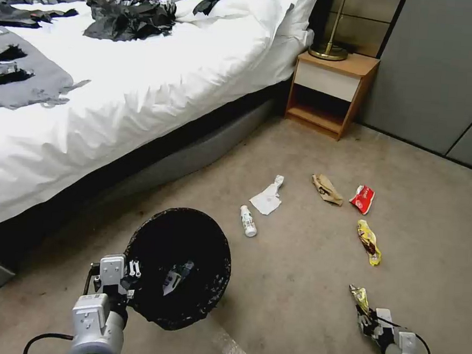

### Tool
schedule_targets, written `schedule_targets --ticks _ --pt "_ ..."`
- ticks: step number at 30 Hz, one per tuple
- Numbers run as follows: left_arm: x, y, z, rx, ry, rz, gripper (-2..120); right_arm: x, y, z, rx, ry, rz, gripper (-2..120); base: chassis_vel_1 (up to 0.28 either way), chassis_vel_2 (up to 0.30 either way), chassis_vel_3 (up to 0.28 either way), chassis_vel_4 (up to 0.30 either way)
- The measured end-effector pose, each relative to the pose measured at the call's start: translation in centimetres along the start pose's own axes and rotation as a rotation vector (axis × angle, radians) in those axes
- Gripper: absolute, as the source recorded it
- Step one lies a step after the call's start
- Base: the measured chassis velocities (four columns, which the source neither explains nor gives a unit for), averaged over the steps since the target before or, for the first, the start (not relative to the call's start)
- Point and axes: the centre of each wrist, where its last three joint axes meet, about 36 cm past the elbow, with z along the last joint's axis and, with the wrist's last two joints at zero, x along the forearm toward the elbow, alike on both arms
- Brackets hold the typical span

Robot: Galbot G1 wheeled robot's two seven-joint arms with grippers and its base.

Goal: Pick up the trash bin, then pick up the garbage from the floor and place it into the trash bin.

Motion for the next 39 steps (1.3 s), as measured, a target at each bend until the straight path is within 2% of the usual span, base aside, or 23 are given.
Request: schedule_targets --ticks 2,4,16,18,19,21,22,24,25,29,30,31,33,34,37,38,39 --pt "0.0 0.0 0.0 0.000 -0.001 0.000 1 0.2 0.0 -0.3 0.006 -0.010 0.010 3 0.000 0.000 0.000 0.000" --pt "0.0 0.0 0.0 0.000 -0.001 0.000 1 0.3 0.1 -0.5 0.012 -0.023 0.012 0 0.000 0.000 0.000 0.000" --pt "-0.3 -0.3 0.0 0.000 0.002 0.006 1 2.5 1.7 -5.2 0.052 -0.185 -0.008 0 0.000 0.000 0.000 0.000" --pt "-0.4 -0.3 0.0 0.000 0.004 0.007 1 3.2 2.2 -6.5 0.064 -0.232 -0.019 0 0.000 0.000 0.000 0.000" --pt "-0.5 -0.3 0.1 -0.002 0.006 0.007 1 4.3 3.0 -8.5 0.081 -0.305 -0.035 0 0.000 0.000 0.000 0.000" --pt "-0.5 -0.3 0.1 -0.002 0.007 0.007 1 4.7 3.3 -9.2 0.087 -0.333 -0.042 0 0.000 0.000 0.000 0.000" --pt "-0.6 -0.3 0.2 -0.003 0.009 0.007 1 5.9 4.2 -11.2 0.095 -0.423 -0.067 0 0.000 0.000 0.000 0.000" --pt "-0.7 -0.3 0.3 -0.005 0.014 0.008 1 7.4 5.4 -13.4 0.106 -0.554 -0.129 0 0.000 0.000 0.000 0.000" --pt "-0.7 -0.3 0.3 -0.005 0.014 0.008 1 7.4 5.4 -13.4 0.106 -0.554 -0.129 0 0.000 0.000 0.000 0.000" --pt "-0.8 -0.6 0.6 -0.012 0.024 0.020 1 11.3 9.1 -17.6 0.160 -0.879 -0.401 0 0.000 0.000 0.000 0.000" --pt "-0.8 -0.6 0.6 -0.012 0.024 0.020 1 11.3 9.1 -17.6 0.160 -0.879 -0.401 0 0.000 0.000 0.000 0.000" --pt "-0.8 -0.6 0.6 -0.013 0.025 0.022 1 12.2 10.0 -18.3 0.172 -0.923 -0.457 0 0.000 0.000 0.000 0.000" --pt "-0.8 -0.9 0.7 -0.014 0.030 0.032 1 14.8 13.4 -20.0 0.207 -1.032 -0.621 0 0.000 0.000 0.000 0.000" --pt "-0.8 -0.9 0.7 -0.014 0.030 0.032 1 14.8 13.4 -20.0 0.207 -1.032 -0.621 0 0.000 0.000 0.000 0.000" --pt "-0.6 -1.2 0.8 -0.009 0.053 0.059 1 16.6 17.3 -20.6 0.278 -1.080 -0.770 0 0.000 0.000 0.000 0.000" --pt "-0.6 -1.2 0.8 -0.009 0.053 0.059 1 16.6 17.3 -20.6 0.278 -1.080 -0.770 0 0.000 0.000 0.000 0.000" --pt "-0.6 -1.3 0.8 -0.004 0.061 0.073 1 16.8 18.7 -20.5 0.299 -1.077 -0.813 0 0.000 0.000 0.000 0.000"
